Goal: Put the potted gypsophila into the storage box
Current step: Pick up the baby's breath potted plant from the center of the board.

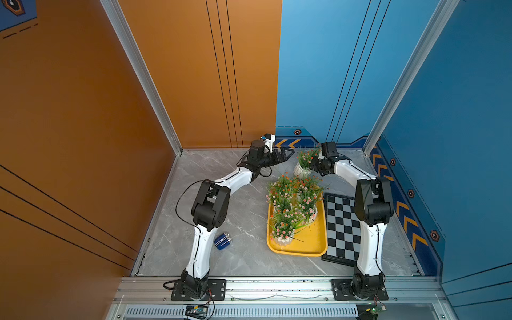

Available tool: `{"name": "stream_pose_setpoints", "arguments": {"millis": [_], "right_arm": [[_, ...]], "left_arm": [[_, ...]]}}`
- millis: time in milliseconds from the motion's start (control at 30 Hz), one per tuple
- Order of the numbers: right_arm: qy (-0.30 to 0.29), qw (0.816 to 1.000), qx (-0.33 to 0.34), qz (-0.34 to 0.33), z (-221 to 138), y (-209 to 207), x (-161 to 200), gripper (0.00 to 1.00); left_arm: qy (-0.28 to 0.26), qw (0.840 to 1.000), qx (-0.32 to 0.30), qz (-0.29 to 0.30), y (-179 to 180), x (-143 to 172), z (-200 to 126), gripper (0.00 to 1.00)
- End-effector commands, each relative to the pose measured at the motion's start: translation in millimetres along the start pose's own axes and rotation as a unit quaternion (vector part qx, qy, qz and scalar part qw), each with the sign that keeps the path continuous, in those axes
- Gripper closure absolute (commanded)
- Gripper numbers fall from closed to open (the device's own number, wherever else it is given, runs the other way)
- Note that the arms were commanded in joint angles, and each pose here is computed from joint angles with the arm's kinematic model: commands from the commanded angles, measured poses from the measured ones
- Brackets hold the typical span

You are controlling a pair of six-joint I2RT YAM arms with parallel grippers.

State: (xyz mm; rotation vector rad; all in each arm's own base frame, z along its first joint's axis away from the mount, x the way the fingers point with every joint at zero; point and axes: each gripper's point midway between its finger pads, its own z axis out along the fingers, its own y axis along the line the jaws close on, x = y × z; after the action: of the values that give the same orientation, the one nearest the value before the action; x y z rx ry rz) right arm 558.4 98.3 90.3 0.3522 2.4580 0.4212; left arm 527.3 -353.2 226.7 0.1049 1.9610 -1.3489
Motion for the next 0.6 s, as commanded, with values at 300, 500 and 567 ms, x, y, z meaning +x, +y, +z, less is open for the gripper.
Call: {"name": "stream_pose_setpoints", "arguments": {"millis": [300, 500, 567], "right_arm": [[-0.114, 0.992, 0.046, -0.023, -119.5, -0.6, -62.6, 1.00], [-0.166, 0.984, 0.061, -0.031, -186.1, -4.8, -69.5, 1.00], [-0.176, 0.982, 0.060, -0.033, -209.3, -3.8, -64.6, 1.00]], "left_arm": [[0.023, 0.990, -0.035, 0.138, -69.2, 6.4, -44.4, 0.02], [0.044, 0.975, -0.070, 0.205, -99.4, 26.4, -60.5, 0.02], [0.047, 0.971, -0.072, 0.224, -112.0, 33.0, -65.7, 0.02]]}}
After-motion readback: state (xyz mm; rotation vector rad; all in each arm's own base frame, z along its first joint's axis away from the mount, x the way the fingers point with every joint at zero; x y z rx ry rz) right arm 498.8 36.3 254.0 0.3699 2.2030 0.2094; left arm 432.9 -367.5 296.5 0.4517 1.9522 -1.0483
